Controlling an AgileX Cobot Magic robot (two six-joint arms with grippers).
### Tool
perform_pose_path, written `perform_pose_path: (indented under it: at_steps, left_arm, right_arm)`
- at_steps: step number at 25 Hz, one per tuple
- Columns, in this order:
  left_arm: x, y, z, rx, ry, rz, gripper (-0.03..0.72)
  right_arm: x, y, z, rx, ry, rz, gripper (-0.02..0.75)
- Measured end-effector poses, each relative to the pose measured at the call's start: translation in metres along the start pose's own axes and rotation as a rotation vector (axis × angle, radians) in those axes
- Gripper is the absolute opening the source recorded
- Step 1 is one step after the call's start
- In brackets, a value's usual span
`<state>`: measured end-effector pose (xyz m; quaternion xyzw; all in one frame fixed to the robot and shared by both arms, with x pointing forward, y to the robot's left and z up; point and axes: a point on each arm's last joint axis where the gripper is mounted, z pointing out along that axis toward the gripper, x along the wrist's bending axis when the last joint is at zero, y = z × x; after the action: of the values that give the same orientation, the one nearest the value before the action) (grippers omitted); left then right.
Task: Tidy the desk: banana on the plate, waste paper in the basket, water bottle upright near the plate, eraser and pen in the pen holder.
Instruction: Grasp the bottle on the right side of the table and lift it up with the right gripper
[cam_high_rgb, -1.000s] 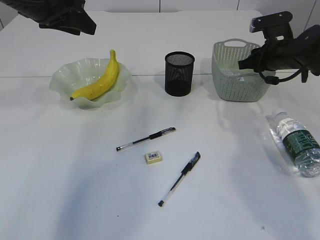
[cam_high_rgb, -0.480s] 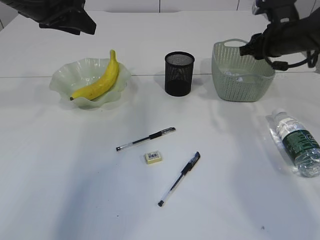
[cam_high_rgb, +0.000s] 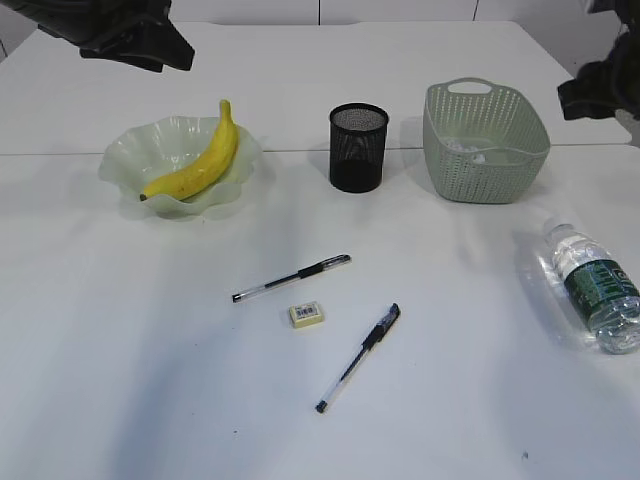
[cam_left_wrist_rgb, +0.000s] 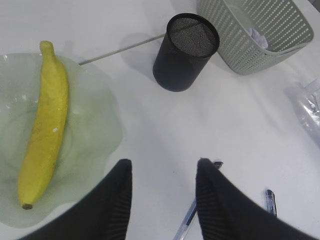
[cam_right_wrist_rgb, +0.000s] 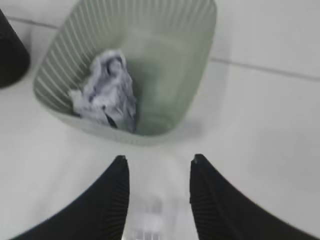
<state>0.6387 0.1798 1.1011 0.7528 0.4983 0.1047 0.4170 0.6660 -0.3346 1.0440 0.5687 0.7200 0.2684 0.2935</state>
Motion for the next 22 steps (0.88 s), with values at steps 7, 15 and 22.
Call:
perform_pose_path:
  at_steps: [7,15,22]
  left_arm:
    - [-0.002,0.000,0.000,-0.004,-0.024,-0.025,0.295]
    - [-0.004,-0.002,0.000,0.017,-0.039,-0.028,0.290]
    - [-0.005,-0.004,-0.001,0.044,-0.055,-0.027,0.287]
  right_arm:
    - [-0.002,-0.027,-0.005,0.296,-0.014,0.096,0.362]
    - [0.003,-0.040,-0.011,0.455,0.028,0.126,0.364]
    - [0.007,-0.045,-0.014,0.522,0.057,0.175,0.370]
